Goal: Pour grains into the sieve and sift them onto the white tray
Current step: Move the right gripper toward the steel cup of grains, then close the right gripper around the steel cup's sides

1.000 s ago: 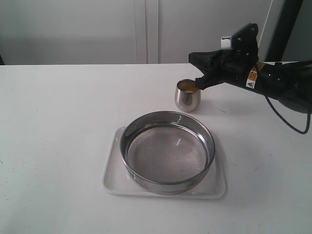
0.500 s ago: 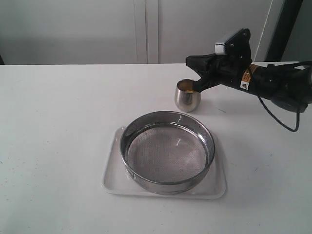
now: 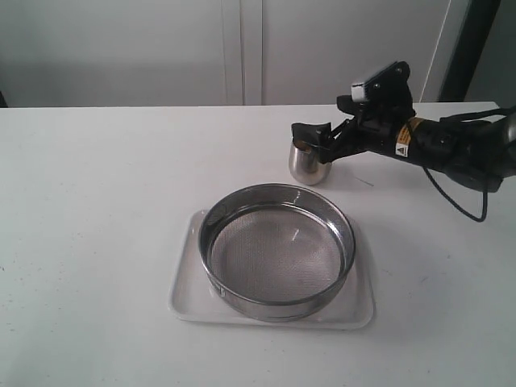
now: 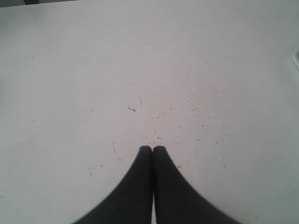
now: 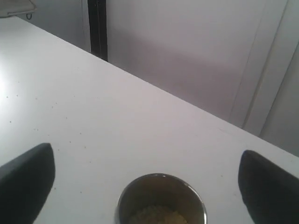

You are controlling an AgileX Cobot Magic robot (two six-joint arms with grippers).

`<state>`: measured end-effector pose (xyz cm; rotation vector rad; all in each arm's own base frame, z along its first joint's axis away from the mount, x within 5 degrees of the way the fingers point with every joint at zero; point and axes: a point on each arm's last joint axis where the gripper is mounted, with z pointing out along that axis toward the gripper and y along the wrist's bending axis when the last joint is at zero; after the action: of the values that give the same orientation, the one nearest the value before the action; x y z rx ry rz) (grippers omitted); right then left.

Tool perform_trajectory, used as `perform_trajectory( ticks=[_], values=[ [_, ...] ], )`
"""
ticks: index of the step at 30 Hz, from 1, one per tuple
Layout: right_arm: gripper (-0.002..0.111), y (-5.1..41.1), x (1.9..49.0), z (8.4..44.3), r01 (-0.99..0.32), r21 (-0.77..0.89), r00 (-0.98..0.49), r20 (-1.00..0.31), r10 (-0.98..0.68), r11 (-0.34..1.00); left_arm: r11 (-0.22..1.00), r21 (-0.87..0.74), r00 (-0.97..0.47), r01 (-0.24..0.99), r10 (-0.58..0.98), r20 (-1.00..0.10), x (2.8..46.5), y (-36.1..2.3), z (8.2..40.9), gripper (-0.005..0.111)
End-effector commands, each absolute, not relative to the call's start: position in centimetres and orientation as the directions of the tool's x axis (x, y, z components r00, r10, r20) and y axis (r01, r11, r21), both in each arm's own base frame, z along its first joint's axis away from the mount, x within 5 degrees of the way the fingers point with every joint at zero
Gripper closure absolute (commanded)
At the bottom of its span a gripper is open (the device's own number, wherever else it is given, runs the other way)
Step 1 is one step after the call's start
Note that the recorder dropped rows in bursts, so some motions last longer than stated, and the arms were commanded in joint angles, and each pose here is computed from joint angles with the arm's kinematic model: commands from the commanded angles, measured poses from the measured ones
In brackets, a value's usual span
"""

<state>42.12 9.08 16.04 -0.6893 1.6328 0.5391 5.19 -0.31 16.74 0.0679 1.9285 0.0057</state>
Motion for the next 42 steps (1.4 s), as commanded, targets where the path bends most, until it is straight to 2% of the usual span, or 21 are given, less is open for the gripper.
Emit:
perform_trajectory(
  ticks=[1,8,42],
  values=[
    [0.008,9.1,42.3,14.8,-0.690,-0.002,-0.139,-0.981,-0.135,0.723,0.998,0.031,-0.344,0.050,0.047,-0.938,5.2,-0.4,16.7,0.107],
    [0.008,9.2,43.3,12.9,-0.685,0.047,-0.185,-0.976,-0.111,0.727,0.998,0.031,-0.344,0.050,0.047,-0.938,5.2,-0.4,16.7,0.107],
    [0.011,10.5,45.7,8.5,-0.688,0.047,-0.229,-0.961,-0.155,0.725,0.998,0.031,-0.344,0.050,0.047,-0.938,5.2,-0.4,16.7,0.107]
  ],
)
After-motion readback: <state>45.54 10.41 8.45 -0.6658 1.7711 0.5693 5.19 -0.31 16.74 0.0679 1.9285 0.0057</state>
